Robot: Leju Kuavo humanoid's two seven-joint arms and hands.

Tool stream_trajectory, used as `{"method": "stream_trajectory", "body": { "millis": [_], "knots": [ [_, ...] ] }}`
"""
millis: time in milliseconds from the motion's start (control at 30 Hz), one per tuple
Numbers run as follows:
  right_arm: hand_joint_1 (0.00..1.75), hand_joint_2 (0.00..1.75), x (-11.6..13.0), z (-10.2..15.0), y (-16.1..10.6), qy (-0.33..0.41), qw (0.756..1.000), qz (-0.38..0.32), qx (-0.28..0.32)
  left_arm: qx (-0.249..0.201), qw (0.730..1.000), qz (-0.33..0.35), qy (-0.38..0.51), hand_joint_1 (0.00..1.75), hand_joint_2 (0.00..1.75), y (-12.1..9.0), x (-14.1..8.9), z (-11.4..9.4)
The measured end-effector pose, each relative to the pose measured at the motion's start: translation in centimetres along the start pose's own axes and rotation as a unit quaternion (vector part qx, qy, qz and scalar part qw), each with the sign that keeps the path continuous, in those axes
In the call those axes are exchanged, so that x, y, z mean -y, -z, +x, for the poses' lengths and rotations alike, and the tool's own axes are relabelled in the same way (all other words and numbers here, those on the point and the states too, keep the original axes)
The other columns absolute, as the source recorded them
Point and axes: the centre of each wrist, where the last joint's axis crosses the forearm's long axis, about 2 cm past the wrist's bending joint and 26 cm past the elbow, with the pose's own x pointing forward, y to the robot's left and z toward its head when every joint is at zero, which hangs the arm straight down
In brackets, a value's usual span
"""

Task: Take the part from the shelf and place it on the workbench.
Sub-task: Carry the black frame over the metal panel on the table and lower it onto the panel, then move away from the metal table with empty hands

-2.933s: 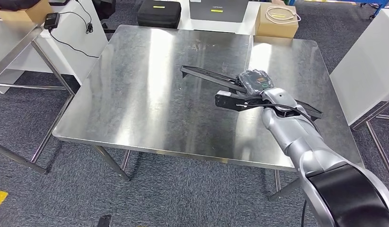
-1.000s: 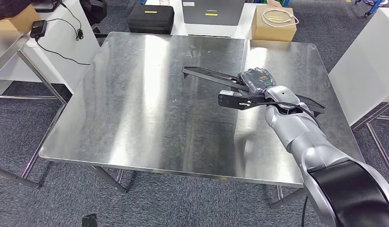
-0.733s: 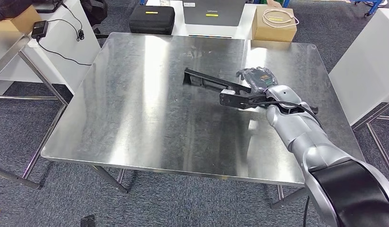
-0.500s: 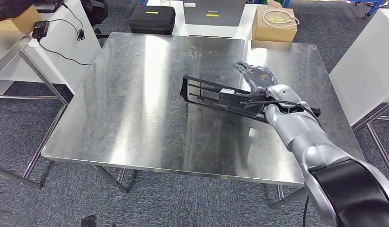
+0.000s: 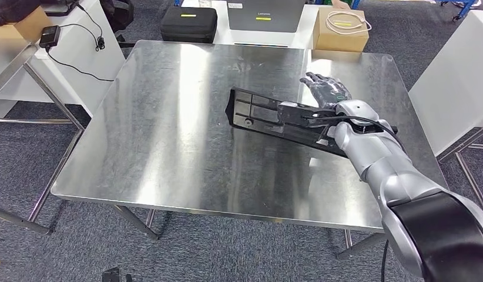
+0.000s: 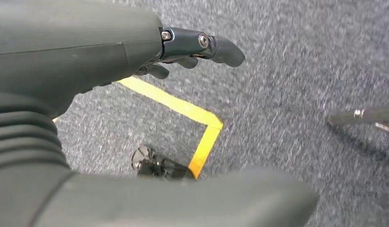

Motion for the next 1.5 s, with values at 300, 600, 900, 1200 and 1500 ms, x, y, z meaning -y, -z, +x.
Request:
{"method": "stream_trajectory", "body": {
  "millis": [300,600,900,1200,1500],
  "knots": [
    [0.00,1.75,0.8,-0.3,0.2,0.001,1.000,-0.004,-0.007,-0.001,1.000,-0.003,-0.003,0.00,0.00,0.1,-0.2,0.0],
    [0.00,1.75,1.3,-1.1,0.2,0.004,1.000,-0.010,-0.018,-0.001,1.000,-0.008,-0.005,0.00,0.00,0.0,-0.1,-0.1],
    [0.00,1.75,2.4,-0.9,0.5,0.004,1.000,-0.020,-0.016,-0.003,1.000,-0.008,-0.006,0.00,0.00,0.0,-0.2,-0.2],
    [0.00,1.75,2.4,-0.7,0.5,0.004,1.000,-0.019,-0.015,-0.002,1.000,-0.006,-0.006,0.00,0.00,0.1,-0.3,-0.1],
    [0.00,1.75,2.7,-1.2,0.5,0.001,1.000,-0.020,-0.019,0.002,1.000,-0.007,-0.010,0.00,0.00,0.2,-0.4,0.1]
  ]
}}
